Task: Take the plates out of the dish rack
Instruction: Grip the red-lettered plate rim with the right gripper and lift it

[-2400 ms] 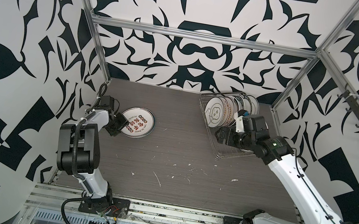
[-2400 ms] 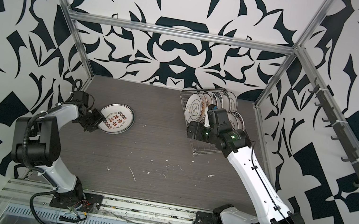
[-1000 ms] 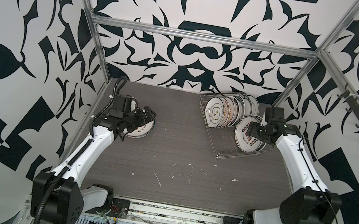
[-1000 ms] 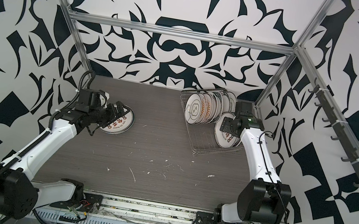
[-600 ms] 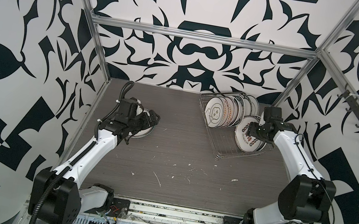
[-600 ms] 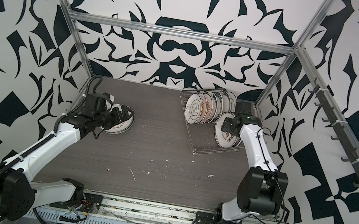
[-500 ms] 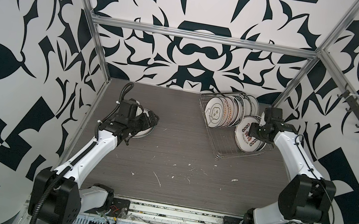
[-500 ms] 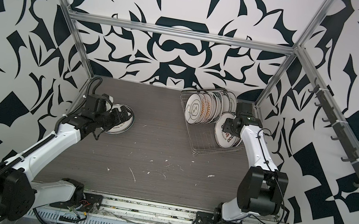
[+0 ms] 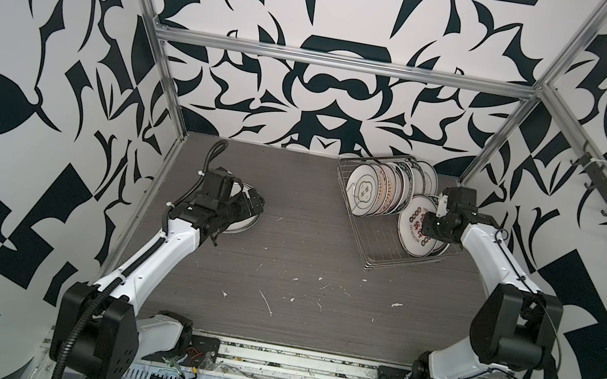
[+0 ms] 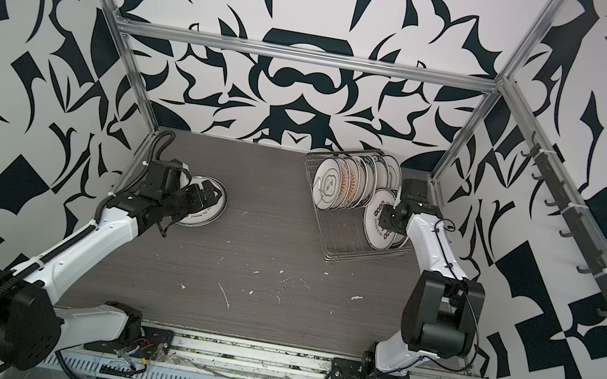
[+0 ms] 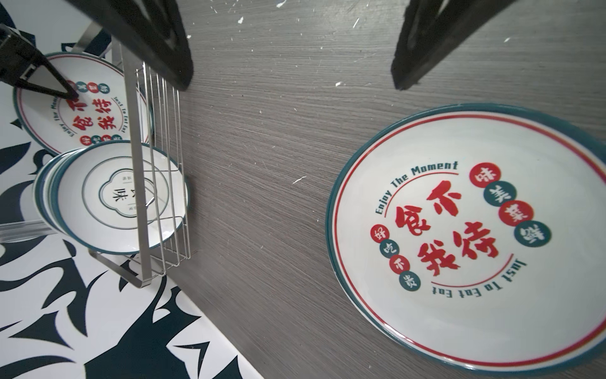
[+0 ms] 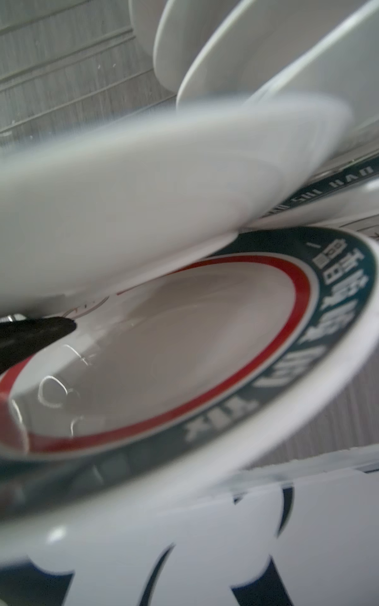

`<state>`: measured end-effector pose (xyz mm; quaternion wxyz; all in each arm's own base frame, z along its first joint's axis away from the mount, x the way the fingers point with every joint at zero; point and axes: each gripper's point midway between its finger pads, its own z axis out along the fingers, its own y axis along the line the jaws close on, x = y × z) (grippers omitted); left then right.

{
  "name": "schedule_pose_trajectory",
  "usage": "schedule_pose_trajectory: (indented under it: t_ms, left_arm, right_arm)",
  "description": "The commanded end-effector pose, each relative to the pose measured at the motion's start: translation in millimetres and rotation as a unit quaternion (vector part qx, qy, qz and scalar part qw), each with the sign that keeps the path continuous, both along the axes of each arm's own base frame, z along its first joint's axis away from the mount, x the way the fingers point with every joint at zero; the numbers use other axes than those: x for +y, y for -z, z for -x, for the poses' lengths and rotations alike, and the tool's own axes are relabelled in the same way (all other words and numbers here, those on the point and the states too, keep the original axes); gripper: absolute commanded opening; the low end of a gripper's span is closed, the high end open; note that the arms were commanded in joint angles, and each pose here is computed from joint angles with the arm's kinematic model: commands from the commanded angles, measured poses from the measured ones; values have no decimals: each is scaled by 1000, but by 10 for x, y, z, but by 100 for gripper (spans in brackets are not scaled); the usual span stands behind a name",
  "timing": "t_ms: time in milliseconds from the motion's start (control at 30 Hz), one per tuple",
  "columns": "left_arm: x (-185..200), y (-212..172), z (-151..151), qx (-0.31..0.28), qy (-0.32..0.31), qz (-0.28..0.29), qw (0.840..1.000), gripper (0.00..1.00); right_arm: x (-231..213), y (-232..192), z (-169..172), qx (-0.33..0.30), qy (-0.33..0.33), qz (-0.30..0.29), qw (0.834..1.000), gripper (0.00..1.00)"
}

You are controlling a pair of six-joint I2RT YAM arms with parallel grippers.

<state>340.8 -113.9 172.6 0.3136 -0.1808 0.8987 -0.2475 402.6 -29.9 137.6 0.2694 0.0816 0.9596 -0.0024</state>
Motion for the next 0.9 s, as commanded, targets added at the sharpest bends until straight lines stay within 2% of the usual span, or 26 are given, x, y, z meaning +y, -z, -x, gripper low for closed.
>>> schedule_pose_trajectory:
  t_ms: [0,133,367,633,667,867]
  left_arm:
    - [-19,23,4,25,14,-12,1000,99]
    - [-23,147,-6,49,17,-21,998,99]
    - [89,105,-9,36,10,-56,998,99]
    - [299,131,-1,36,-23,-107,993,99]
    - [319,19,13,20,-27,-106,994,99]
    - [373,-68,22,5,-40,-111,993,99]
  right_arm:
    - [94,-59,-38,-16,-16,-16,1000,26]
    - [63,-128,14,-16,-10,-8,1000,15]
    - [39,-415,120,-37,-4,1,999,0]
    - [59,-857,278,-76,8,-9,997,0]
    - [72,-941,303,-85,8,-12,996,0]
    - [119,-1433,484,-147,14,-28,989,0]
